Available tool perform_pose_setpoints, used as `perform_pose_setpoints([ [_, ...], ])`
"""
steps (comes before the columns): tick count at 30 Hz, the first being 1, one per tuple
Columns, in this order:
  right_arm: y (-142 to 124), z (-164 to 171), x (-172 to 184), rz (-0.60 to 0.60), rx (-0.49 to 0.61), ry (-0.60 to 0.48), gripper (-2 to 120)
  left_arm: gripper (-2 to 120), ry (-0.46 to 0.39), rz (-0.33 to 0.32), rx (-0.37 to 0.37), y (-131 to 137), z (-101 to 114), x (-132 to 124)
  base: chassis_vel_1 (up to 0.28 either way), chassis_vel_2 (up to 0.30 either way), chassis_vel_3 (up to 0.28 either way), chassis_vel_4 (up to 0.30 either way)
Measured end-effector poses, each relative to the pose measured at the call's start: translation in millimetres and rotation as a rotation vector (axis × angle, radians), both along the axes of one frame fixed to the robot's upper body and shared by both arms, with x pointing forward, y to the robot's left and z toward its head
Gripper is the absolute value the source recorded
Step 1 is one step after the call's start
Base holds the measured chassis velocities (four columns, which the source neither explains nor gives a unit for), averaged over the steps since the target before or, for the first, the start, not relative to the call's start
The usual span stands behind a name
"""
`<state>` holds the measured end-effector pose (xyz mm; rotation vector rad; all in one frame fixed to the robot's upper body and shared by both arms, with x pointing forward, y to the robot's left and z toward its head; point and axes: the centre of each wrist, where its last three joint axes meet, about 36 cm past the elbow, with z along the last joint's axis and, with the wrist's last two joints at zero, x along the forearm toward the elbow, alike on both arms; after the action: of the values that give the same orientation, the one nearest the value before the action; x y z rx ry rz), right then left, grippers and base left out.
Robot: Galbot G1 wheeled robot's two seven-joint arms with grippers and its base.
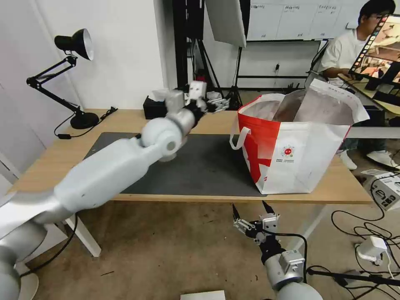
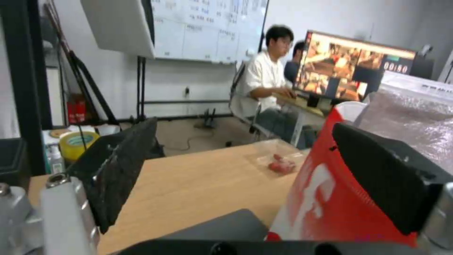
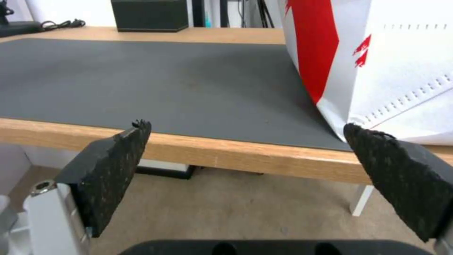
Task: Pick up the trash from the table and place it into the takeout bag.
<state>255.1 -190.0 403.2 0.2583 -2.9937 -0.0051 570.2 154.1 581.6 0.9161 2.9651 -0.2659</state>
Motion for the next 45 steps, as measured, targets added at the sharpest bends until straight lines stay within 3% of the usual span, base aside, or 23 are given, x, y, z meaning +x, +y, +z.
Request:
perform_pose_setpoints([
  [6,0.0,0.0,0.0,0.0,0.0,0.0,100,100,-0.055,-0.003,-0.039,42.3,-36.2,-8.5,0.0,0.0,0.0,0.0],
  [9,0.0,0.0,0.0,0.0,0.0,0.0,100,100,-0.063,0.0,-0.06,76.1,-61.5,-27.2,0.0,0.0,0.0,0.0],
  [10,0.0,0.0,0.0,0.0,0.0,0.0,100,100,-0.063,0.0,-0.06,76.1,-61.5,-27.2,0.0,0.0,0.0,0.0],
  [13,0.0,0.0,0.0,0.0,0.0,0.0,100,100,-0.091,0.031,-0.026,113.2,-82.9,-53.5,0.0,0.0,0.0,0.0],
  [17,0.0,0.0,0.0,0.0,0.0,0.0,100,100,-0.106,0.058,0.0,136.0,-92.4,-71.0,0.0,0.0,0.0,0.0],
  [20,0.0,0.0,0.0,0.0,0.0,0.0,100,100,-0.114,0.103,0.053,162.1,-111.9,-102.7,0.0,0.0,0.0,0.0],
  [25,0.0,0.0,0.0,0.0,0.0,0.0,100,100,-0.13,0.143,0.1,171.6,-128.9,-124.5,0.0,0.0,0.0,0.0],
  [28,0.0,0.0,0.0,0.0,0.0,0.0,100,100,-0.174,0.194,0.166,177.9,-144.4,-143.3,0.0,0.0,0.0,0.0],
  [32,0.0,0.0,0.0,0.0,0.0,0.0,100,100,-0.18,0.238,0.183,183.9,-150.4,-153.7,0.0,0.0,0.0,0.0],
  [34,0.0,0.0,0.0,0.0,0.0,0.0,100,100,-0.165,0.309,0.2,194.8,-158.8,-170.8,0.0,0.0,0.0,0.0],
  [37,0.0,0.0,0.0,0.0,0.0,0.0,100,100,-0.143,0.354,0.213,203.6,-165.8,-186.1,0.0,0.0,0.0,0.0],
  [45,0.0,0.0,0.0,0.0,0.0,0.0,100,100,-0.11,0.417,0.209,208.5,-180.4,-203.3,0.0,0.0,0.0,0.0],
])
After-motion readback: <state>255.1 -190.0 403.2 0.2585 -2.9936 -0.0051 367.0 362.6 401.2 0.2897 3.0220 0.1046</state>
